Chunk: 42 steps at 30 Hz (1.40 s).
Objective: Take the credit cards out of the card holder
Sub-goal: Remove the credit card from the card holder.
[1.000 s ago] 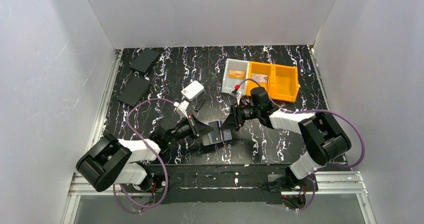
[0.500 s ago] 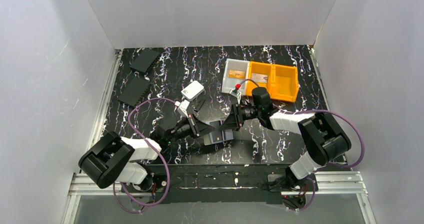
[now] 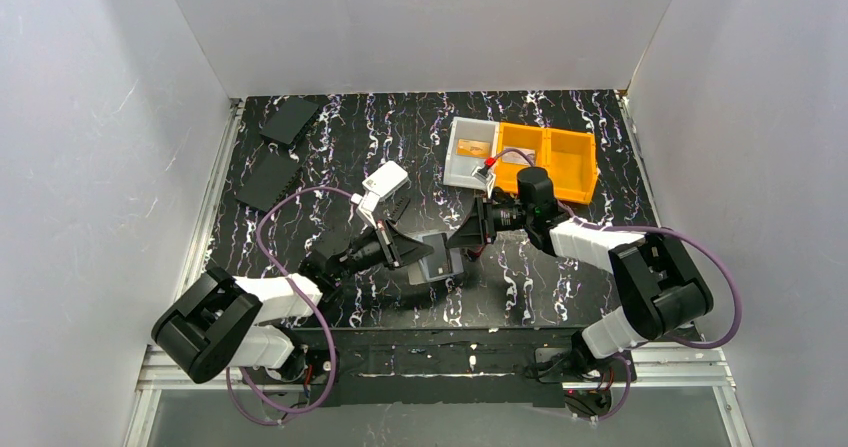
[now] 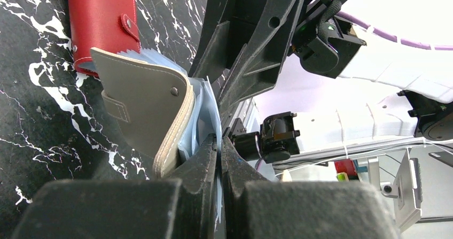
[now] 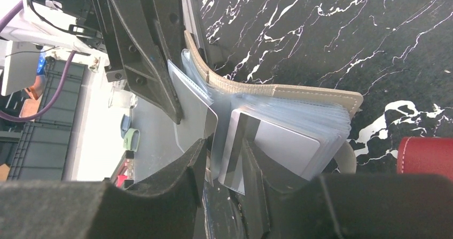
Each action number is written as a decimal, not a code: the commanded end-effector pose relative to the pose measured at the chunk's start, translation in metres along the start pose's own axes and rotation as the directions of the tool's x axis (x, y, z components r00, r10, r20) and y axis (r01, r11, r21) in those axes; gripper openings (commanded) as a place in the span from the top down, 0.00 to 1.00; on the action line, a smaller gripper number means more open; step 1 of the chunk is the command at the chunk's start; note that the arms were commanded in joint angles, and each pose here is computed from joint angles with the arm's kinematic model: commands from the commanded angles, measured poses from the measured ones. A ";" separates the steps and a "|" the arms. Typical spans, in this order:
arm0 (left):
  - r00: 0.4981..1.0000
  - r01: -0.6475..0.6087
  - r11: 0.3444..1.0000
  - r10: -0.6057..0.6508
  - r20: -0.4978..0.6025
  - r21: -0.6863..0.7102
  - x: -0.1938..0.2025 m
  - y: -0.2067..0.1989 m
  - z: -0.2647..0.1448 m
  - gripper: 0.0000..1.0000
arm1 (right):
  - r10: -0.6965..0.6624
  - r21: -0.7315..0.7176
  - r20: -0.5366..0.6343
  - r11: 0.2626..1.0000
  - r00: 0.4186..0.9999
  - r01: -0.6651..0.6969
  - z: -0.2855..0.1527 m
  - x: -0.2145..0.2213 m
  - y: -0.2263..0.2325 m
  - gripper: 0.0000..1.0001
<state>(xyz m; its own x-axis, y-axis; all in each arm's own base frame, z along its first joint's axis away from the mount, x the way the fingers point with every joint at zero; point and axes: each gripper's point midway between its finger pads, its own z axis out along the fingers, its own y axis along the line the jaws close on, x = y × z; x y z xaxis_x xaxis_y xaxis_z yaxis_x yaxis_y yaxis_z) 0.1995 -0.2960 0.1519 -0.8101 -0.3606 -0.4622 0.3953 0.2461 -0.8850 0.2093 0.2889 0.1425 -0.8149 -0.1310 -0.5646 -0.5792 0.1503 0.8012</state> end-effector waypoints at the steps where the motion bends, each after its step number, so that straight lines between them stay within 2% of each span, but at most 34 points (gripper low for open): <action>1: 0.996 -0.079 0.983 0.069 0.064 0.167 -0.025 -0.052 0.003 1.00 | -0.051 -0.042 0.030 0.998 0.998 0.052 -0.001 -0.015 0.018 0.60; 13: 0.995 -0.077 0.972 0.060 0.082 0.221 -0.035 -0.069 0.007 1.00 | -0.050 -0.139 0.040 0.989 0.998 0.055 -0.005 -0.025 0.048 0.67; 19: 0.994 -0.074 0.974 0.055 0.093 0.213 -0.036 -0.067 0.004 1.00 | -0.053 -0.152 0.035 0.987 0.998 0.058 -0.007 -0.026 0.053 0.77; 26: 0.994 -0.058 0.981 0.040 0.098 0.186 -0.032 -0.054 -0.003 1.00 | -0.052 -0.155 0.033 0.986 0.998 0.057 -0.008 -0.027 0.051 0.98; 42: 0.992 -0.075 0.974 0.050 0.119 0.216 -0.037 -0.055 -0.014 0.98 | -0.040 -0.131 0.054 0.990 0.998 0.047 -0.014 -0.029 0.041 0.99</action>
<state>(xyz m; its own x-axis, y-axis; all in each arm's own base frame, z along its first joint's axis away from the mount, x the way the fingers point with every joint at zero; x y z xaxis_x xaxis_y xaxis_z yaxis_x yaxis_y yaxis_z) 0.2032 -0.2947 0.1821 -0.7966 -0.3994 -0.4538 0.4315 0.1500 -0.8895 0.1964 0.2917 0.1842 -0.8299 -0.1274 -0.5432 -0.5492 0.0145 0.8356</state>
